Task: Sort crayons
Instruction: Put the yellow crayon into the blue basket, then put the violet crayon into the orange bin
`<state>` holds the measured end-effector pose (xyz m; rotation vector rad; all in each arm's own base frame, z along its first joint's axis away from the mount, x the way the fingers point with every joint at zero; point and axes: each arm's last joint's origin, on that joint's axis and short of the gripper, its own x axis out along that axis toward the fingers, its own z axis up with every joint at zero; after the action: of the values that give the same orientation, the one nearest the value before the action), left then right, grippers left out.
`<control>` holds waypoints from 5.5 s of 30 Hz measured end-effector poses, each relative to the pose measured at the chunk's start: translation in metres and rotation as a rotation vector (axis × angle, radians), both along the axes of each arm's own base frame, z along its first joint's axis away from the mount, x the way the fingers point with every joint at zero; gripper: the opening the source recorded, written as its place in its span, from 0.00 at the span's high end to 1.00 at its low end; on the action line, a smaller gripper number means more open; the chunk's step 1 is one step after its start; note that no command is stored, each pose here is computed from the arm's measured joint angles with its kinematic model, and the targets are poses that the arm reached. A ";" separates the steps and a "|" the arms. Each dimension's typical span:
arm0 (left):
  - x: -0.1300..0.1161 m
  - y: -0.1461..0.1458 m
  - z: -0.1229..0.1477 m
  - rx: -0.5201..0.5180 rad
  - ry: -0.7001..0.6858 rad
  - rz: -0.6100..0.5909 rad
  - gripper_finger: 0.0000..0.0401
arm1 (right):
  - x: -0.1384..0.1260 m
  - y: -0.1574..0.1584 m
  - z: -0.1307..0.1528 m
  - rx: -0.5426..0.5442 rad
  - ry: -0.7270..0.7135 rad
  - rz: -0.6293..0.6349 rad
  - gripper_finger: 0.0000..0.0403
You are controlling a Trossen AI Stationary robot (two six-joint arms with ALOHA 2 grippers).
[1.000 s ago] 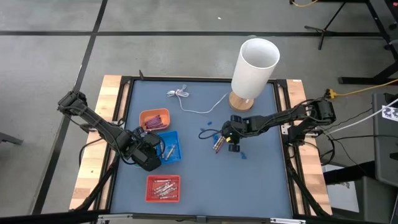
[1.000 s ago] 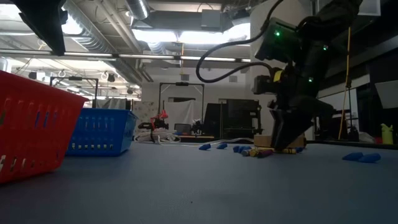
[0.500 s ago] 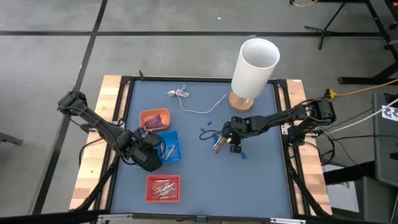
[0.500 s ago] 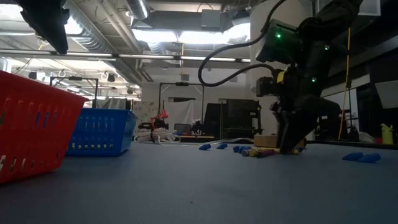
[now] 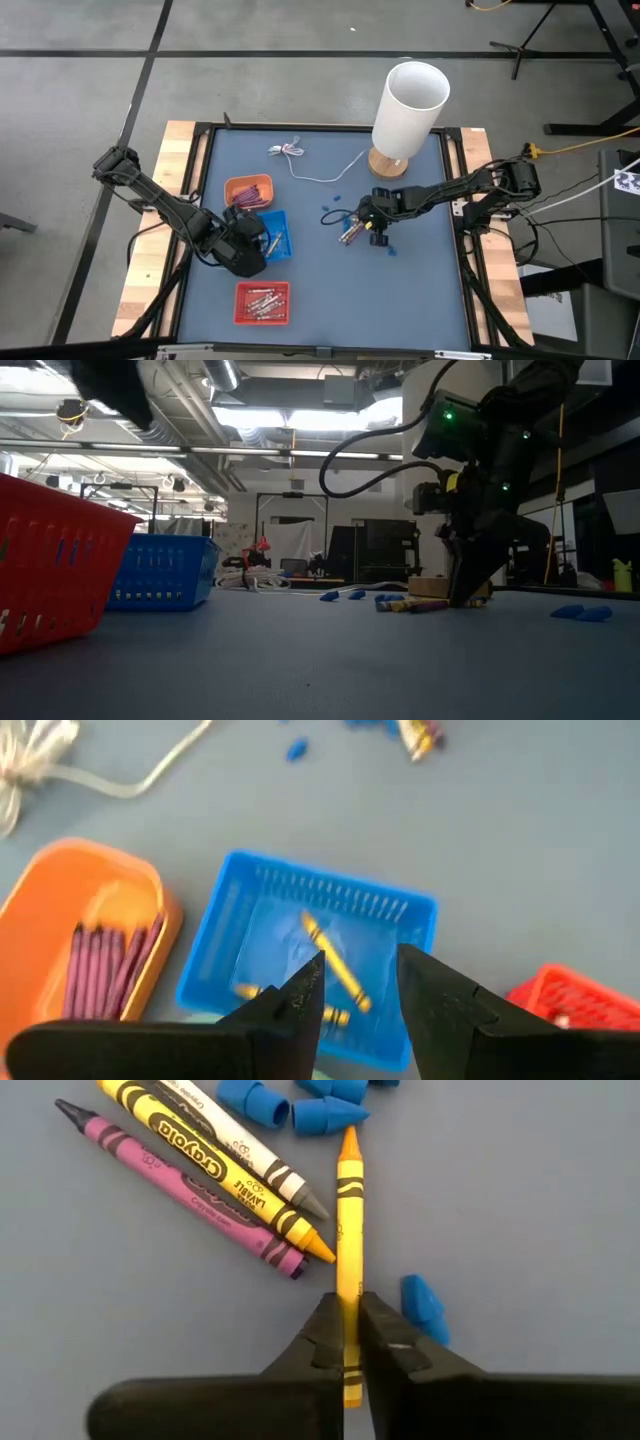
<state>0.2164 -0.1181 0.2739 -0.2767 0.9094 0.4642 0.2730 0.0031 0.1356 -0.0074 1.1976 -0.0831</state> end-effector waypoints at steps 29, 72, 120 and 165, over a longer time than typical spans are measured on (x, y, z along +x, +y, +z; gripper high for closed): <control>0.014 -0.006 0.009 0.114 -0.135 -0.146 0.73 | 0.061 0.004 0.074 0.107 -0.408 0.024 0.96; 0.016 -0.007 0.011 0.113 -0.174 -0.131 0.73 | 0.175 0.073 0.028 0.233 -0.976 -0.069 0.90; 0.016 -0.007 0.011 0.112 -0.174 -0.130 0.73 | 0.063 0.021 0.033 0.159 0.138 0.323 0.68; 0.017 -0.007 0.011 0.111 -0.175 -0.128 0.73 | 0.047 0.018 0.006 0.104 0.177 0.310 0.94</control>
<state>0.2329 -0.1247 0.2849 -0.1542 0.7228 0.3642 0.3200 0.0212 0.1418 -0.1109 1.3627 0.2561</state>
